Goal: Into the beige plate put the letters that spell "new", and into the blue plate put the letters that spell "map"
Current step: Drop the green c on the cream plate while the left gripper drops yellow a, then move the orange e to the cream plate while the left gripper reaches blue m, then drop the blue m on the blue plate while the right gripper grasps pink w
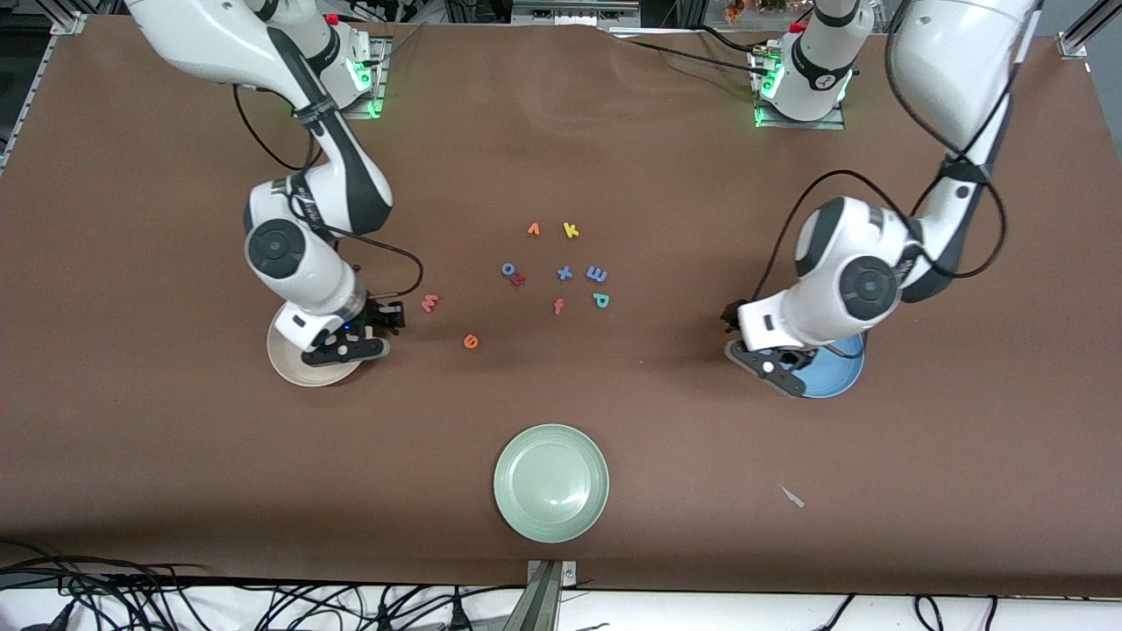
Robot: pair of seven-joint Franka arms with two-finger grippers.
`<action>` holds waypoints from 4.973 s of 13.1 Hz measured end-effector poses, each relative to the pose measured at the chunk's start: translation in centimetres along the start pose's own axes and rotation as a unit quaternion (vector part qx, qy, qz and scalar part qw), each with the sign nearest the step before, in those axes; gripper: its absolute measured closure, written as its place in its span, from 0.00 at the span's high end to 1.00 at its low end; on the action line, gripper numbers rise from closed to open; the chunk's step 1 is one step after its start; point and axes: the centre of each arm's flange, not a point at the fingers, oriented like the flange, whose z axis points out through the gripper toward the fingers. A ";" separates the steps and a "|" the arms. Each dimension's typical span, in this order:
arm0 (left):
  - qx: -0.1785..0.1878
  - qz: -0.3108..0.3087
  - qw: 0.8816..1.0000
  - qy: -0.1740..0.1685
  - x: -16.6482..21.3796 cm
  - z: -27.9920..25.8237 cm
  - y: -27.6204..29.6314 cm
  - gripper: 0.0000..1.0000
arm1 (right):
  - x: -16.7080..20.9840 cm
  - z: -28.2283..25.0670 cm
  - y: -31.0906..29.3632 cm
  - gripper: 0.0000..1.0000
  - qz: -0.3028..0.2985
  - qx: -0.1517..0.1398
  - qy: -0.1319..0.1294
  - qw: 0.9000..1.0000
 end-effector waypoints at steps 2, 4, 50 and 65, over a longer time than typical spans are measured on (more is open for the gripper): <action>-0.010 -0.056 0.998 -0.013 0.7 1.9 3.8 1.00 | 0.8 1.1 -2.9 0.60 0.026 0.003 0.005 1.000; -0.017 -0.127 0.992 -0.021 1.0 2.6 7.7 1.00 | 1.7 2.1 -5.5 0.60 0.053 0.010 0.017 0.998; 0.016 -0.511 0.854 -0.092 -2.3 2.6 0.1 0.26 | -4.6 2.4 -2.5 0.53 0.148 0.003 -0.014 0.989; -0.014 -0.314 0.943 -0.104 -2.0 -1.7 -4.4 1.00 | -8.3 7.8 -5.1 0.51 0.188 0.019 0.002 0.982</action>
